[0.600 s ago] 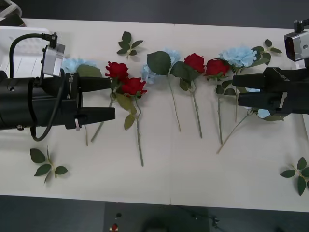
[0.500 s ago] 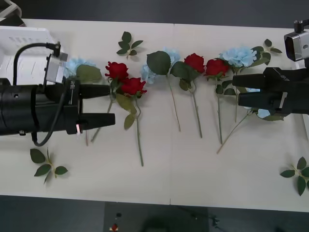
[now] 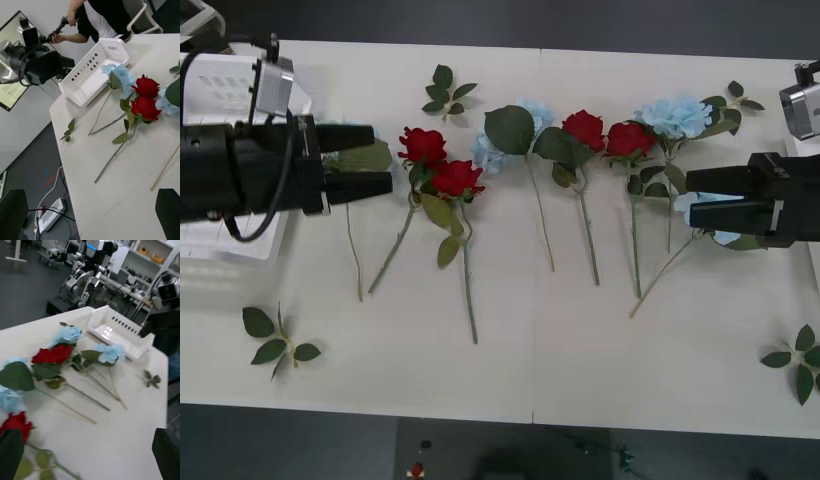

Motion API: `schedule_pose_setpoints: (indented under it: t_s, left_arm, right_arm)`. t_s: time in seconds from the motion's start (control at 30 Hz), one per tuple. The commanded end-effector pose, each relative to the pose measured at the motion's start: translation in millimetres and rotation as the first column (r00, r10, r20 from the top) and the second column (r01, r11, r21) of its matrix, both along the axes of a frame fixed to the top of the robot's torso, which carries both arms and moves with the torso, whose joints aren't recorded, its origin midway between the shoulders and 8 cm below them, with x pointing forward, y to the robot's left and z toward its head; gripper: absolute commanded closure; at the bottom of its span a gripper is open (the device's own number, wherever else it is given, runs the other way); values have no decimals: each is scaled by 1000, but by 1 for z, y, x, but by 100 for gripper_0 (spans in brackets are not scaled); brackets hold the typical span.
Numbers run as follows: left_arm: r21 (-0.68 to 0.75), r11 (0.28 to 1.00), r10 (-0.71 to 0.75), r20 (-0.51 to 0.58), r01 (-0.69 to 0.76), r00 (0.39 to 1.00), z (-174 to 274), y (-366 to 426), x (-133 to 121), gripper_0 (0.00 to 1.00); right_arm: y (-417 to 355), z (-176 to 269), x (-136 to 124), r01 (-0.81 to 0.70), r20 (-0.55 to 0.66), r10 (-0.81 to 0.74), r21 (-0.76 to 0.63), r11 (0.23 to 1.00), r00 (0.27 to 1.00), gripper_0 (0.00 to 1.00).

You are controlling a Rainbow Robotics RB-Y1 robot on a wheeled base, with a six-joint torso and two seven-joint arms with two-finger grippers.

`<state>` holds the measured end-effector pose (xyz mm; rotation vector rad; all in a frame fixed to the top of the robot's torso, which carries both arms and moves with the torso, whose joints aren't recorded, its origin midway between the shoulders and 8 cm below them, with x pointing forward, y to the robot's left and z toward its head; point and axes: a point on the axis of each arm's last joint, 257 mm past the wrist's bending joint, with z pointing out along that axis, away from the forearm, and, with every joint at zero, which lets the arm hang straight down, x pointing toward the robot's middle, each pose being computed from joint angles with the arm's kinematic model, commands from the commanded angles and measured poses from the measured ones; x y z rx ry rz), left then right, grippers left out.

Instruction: Put the red flowers into the right box and the blue flowers into the left box

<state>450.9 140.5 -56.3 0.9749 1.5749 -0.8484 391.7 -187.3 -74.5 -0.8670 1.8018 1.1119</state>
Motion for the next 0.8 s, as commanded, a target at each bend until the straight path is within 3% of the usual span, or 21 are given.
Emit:
schedule_pose_setpoints:
  t_s: [0.03, 0.1, 0.17, 0.2, 0.27, 0.43, 0.53, 0.67, 0.8]
  left_arm:
    - [31, 997, 77, -114, -74, 990, 21, 16, 36, 0]
    - [88, 991, 118, -167, -104, 979, 12, 28, 50, 0]
    - [138, 981, 167, -253, -135, 953, -4, 43, 61, 0]
    - [170, 973, 203, -323, -155, 924, -19, 54, 65, 0]
    - [208, 961, 251, -396, -181, 883, -36, 67, 68, 0]
    - [324, 914, 384, -493, -245, 781, -82, 108, 69, 0]
    - [402, 861, 491, -496, -311, 716, -103, 146, 77, 0]
    - [473, 807, 569, -460, -354, 682, -121, 181, 82, 0]
    - [510, 755, 625, -368, -413, 688, -132, 195, 102, 0]
  right_arm:
    - [-26, 3, 8, 134, -257, -136, -25, 991, 957, 0]
    - [-35, -1, 8, 189, -370, -192, -45, 981, 909, 0]
    - [-44, -7, 5, 260, -531, -256, -69, 963, 808, 0]
    - [-52, -11, 2, 308, -626, -299, -98, 946, 720, 0]
    - [-61, -16, -1, 355, -705, -347, -142, 924, 619, 0]
    - [-85, -37, -3, 475, -819, -458, -269, 838, 345, 0]
    - [-97, -53, 2, 532, -823, -517, -337, 777, 234, 0]
    - [-114, -75, 15, 582, -766, -605, -396, 710, 217, 0]
    - [-118, -97, 37, 643, -693, -666, -381, 664, 277, 0]
